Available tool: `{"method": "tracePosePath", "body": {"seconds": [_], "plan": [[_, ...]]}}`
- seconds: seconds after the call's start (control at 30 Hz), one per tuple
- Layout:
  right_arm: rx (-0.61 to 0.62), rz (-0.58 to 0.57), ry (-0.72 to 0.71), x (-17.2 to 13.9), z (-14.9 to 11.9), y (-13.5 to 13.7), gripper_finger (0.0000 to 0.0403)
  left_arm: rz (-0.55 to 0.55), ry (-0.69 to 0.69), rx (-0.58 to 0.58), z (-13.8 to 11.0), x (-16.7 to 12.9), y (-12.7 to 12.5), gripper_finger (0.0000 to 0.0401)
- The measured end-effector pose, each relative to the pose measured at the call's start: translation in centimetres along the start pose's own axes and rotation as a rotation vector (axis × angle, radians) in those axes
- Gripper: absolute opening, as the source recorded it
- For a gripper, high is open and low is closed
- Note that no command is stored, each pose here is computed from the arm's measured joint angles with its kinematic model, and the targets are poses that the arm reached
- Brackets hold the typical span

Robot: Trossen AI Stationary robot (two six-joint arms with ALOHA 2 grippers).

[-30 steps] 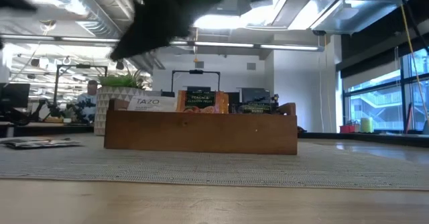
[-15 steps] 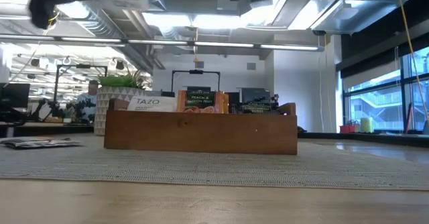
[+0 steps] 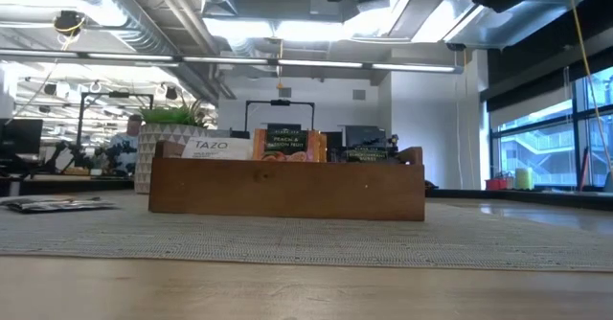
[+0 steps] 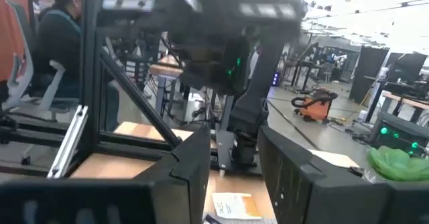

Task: Pick & Place Tea
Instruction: Put the white tea bag into the left section of the wooden organizer

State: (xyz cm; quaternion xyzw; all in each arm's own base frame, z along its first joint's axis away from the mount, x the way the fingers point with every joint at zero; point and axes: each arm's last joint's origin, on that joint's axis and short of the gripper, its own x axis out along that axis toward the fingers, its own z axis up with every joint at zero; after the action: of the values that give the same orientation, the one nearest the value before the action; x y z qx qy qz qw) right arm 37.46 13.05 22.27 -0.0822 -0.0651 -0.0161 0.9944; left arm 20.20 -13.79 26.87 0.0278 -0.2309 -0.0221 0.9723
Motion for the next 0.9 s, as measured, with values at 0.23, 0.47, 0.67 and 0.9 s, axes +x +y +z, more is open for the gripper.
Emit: {"method": "tracePosePath", "body": {"seconds": [0.23, 0.47, 0.67, 0.9], "plan": [[0.058, -0.007, -0.144, -0.1, 1.4, -0.3, 0.0129, -0.304, -0.22, 0.31, 0.7, -0.2, -0.9, 0.0003], [-0.007, 0.273, -0.296, 0.2, 2.8, 0.3, 0.0139, -0.273, -0.227, 0.346, 0.6, 0.1, -0.2, 0.0003], [-0.041, 0.268, -0.299, 1.5, 4.1, -0.1, 0.0214, -0.291, -0.234, 0.304, 0.3, 0.7, 0.9, 0.0003], [-0.094, 0.262, -0.288, 2.4, 4.8, -0.5, 0.0271, -0.316, -0.248, 0.296, 0.1, 1.0, 1.5, 0.0003]]}}
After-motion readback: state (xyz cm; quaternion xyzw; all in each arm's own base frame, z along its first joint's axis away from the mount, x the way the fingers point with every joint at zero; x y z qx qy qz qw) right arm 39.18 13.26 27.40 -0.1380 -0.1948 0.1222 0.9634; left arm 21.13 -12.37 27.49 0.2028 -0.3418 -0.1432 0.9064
